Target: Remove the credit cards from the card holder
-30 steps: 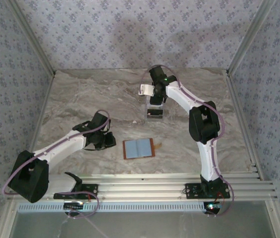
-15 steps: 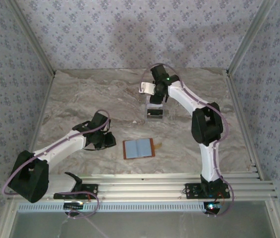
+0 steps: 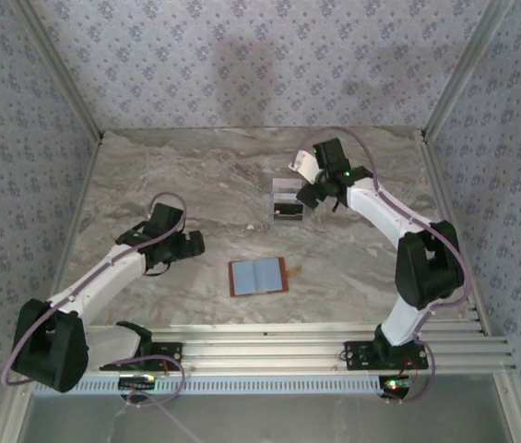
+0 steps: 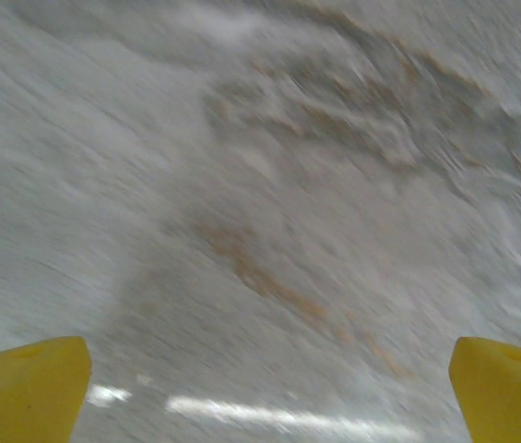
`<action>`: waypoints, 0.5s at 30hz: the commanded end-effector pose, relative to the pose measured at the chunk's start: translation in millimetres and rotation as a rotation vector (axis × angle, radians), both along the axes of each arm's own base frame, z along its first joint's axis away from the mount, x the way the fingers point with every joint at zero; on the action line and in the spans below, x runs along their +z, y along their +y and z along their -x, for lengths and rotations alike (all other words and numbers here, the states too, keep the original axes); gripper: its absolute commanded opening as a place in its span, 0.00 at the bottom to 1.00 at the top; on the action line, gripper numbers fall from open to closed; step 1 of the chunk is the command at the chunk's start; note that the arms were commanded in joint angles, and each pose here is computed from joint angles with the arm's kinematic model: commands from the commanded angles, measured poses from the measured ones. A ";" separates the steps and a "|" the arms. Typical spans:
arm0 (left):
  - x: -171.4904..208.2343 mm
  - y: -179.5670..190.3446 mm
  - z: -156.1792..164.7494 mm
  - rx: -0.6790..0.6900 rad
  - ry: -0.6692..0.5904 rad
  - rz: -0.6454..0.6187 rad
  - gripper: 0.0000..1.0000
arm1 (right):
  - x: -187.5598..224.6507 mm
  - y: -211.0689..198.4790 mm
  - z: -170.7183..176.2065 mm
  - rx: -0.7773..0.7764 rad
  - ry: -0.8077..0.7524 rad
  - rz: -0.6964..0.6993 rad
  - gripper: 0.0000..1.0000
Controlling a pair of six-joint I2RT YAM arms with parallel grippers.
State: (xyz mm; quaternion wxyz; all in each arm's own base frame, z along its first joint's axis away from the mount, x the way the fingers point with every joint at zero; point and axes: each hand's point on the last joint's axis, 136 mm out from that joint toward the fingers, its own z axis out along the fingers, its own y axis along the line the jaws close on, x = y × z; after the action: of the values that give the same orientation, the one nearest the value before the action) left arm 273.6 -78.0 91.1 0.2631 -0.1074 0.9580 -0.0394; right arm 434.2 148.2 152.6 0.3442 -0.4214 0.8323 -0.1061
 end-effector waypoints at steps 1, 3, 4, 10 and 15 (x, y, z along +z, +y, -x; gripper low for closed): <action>21.9 41.6 -20.9 0.068 -0.144 -0.213 1.00 | -5.5 -27.8 11.7 -0.178 -0.035 -0.095 1.00; 28.1 56.3 -31.0 0.090 -0.202 -0.286 1.00 | -15.2 -47.8 20.8 -0.264 -0.051 -0.156 1.00; 30.4 63.5 -34.5 0.107 -0.222 -0.318 1.00 | -19.7 -57.3 23.8 -0.306 -0.058 -0.191 1.00; 44.7 103.8 -52.6 0.167 -0.336 -0.544 0.99 | -49.6 -104.2 38.4 -0.435 -0.127 -0.376 1.00; 19.5 103.3 -74.3 0.072 -0.475 -0.423 1.00 | -59.2 -127.2 42.8 -0.501 -0.253 -0.480 1.00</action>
State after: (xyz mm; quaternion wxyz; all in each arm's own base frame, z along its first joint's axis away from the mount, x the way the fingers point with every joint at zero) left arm 322.6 28.8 100.3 0.4253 -0.1031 0.8812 0.1785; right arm 371.0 21.8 60.3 0.3990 -0.1439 0.9032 -0.0662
